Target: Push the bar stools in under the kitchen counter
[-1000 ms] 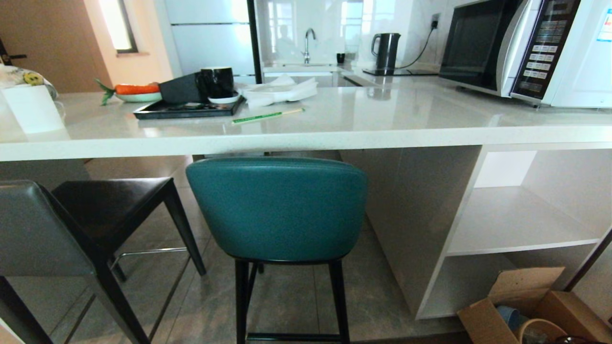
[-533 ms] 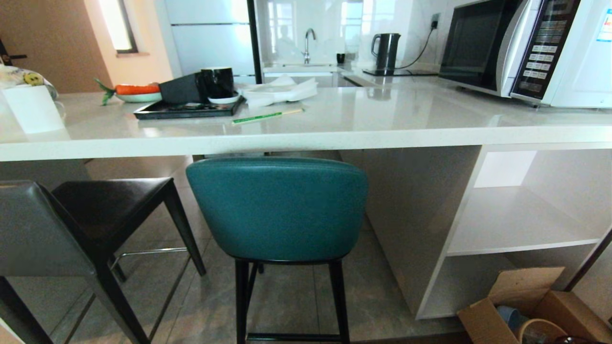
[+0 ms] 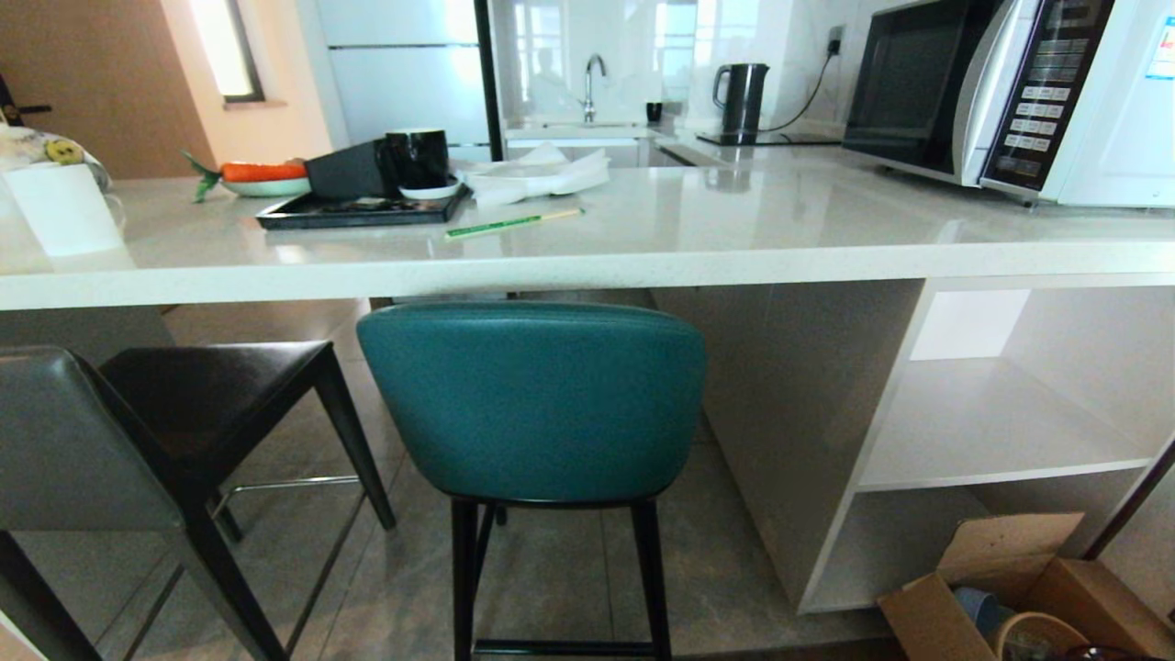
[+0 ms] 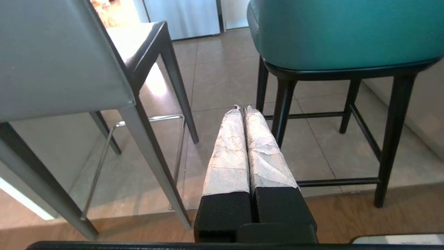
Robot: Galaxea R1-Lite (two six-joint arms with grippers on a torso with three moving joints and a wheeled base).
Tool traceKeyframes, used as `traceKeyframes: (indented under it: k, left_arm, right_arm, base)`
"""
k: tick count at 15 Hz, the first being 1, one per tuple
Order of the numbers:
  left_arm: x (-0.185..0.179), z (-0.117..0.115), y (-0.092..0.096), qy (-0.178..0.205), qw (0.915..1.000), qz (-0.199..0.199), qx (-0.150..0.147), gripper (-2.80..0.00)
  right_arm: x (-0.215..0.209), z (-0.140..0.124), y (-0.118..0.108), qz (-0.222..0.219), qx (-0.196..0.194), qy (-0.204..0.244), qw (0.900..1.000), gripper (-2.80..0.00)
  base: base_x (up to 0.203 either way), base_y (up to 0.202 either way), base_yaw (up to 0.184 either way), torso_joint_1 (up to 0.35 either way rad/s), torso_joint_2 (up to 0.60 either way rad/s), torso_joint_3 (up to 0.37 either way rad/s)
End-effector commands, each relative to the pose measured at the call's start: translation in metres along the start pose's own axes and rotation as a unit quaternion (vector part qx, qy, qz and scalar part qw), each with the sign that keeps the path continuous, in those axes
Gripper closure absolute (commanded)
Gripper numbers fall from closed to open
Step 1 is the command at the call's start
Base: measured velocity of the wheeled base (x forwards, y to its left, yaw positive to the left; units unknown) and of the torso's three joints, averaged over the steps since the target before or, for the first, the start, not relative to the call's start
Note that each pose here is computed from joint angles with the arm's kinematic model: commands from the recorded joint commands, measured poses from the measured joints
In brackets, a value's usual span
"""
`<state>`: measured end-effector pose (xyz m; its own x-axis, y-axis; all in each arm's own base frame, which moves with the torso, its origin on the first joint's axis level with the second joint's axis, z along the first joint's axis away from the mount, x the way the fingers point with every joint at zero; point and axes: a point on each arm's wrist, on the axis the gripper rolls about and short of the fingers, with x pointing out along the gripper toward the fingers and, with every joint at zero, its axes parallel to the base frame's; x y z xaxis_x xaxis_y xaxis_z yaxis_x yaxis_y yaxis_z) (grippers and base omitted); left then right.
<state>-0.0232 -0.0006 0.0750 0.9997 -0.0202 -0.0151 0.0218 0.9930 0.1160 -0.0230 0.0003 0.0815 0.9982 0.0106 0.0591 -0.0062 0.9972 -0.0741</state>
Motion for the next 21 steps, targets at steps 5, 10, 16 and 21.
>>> traceKeyframes:
  k: [5, 10, 16, 21]
  left_arm:
    - [0.0000, -0.0002, 0.0002, 0.000, 0.9992, 0.004, -0.041, 0.00]
    - [0.0000, -0.0002, 0.0003, 0.000, 0.9990, 0.005, -0.045, 0.00]
    - [0.0000, -0.0002, 0.0003, 0.000, 0.9989, 0.005, -0.047, 0.00]
    - [0.0000, -0.0002, 0.0003, 0.000, 0.9989, 0.005, -0.047, 0.00]
  right_arm:
    - [0.0014, -0.0069, 0.0005, 0.000, 0.000, 0.011, 1.000, 0.00]
    - [0.0014, -0.0063, -0.0002, -0.017, 0.048, 0.009, 0.999, 0.00]
    - [0.0014, -0.0064, -0.0001, -0.013, 0.033, 0.009, 0.999, 0.00]
    - [0.0014, -0.0063, -0.0001, -0.013, 0.032, 0.009, 0.999, 0.00]
  base:
    - [0.000, 0.000, 0.000, 0.000, 0.00, 0.000]
    - [0.000, 0.000, 0.000, 0.000, 0.00, 0.000]
    - [0.000, 0.000, 0.000, 0.000, 0.00, 0.000]
    - [0.000, 0.000, 0.000, 0.059, -0.17, -0.118]
